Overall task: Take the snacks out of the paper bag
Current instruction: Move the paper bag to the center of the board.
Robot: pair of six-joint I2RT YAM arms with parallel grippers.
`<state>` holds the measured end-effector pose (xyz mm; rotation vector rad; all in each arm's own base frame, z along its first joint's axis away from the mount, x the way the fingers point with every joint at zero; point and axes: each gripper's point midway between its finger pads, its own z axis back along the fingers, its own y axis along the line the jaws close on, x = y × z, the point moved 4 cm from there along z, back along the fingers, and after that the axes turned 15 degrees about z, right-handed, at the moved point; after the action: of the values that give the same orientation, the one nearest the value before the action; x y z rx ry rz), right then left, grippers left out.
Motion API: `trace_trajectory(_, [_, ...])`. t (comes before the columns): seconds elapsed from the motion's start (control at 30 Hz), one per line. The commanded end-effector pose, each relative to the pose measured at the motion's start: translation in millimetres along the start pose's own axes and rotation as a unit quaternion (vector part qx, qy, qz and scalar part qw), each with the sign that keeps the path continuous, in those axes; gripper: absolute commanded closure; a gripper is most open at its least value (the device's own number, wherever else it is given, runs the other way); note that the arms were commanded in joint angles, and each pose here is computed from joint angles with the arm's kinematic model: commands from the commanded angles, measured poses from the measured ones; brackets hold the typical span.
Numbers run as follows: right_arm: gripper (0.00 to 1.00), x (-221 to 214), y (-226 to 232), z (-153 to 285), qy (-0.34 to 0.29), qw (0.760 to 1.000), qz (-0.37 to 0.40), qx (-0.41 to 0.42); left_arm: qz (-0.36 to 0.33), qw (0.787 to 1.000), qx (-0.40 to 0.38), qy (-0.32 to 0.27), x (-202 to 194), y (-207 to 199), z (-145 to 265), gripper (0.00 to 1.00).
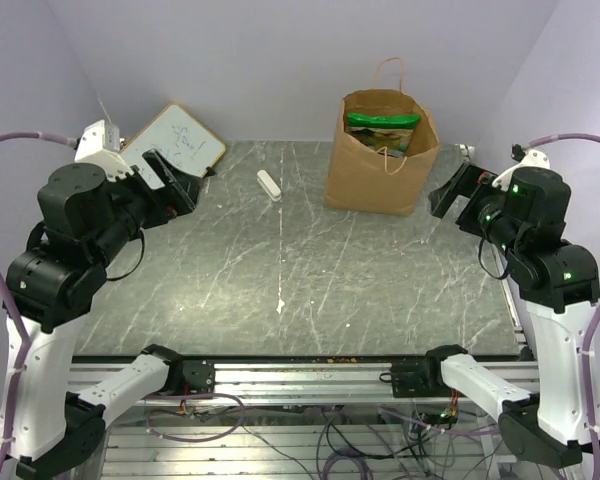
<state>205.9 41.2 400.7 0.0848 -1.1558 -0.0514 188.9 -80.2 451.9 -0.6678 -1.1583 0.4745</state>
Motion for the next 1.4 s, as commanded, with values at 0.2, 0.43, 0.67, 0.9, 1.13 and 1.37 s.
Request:
trace_trajectory(0.2, [0.00, -0.5, -7.8, -30.0, 0.011, 0.999, 0.029, -0.020, 0.036, 0.993, -0.043, 0.103, -42.8, -7.6, -30.4, 0.01])
trace_trajectory(0.43, [0.00, 10.5, 11.6, -65.9, -0.042, 0.991, 0.109, 0.062, 0.051, 0.983, -0.071, 0.164, -66.9, -15.0, -62.4, 0.01])
trace_trajectory(0.67, [0.01, 20.2, 50.5, -89.5, -0.121, 0.947, 0.208, 0.211, 0.014, 0.987, -0.056, 0.149, -59.3, -17.1, -97.3, 0.01])
trace_trajectory(0.9, [0.13, 22.3, 75.1, -131.0, -0.146, 0.893, 0.298, 0.303, -0.015, 0.990, -0.049, 0.130, -39.7, -29.1, -124.8, 0.01])
trace_trajectory(1.13, [0.29, 11.4, 88.2, -171.4, -0.126, 0.879, 0.297, 0.351, -0.002, 0.990, -0.044, 0.136, -36.4, -26.4, -117.3, 0.01])
trace_trajectory(1.37, [0.74, 2.2, 96.5, -161.0, -0.081, 0.914, 0.201, 0.344, 0.053, 0.980, -0.049, 0.185, -51.0, -25.3, -76.3, 0.01])
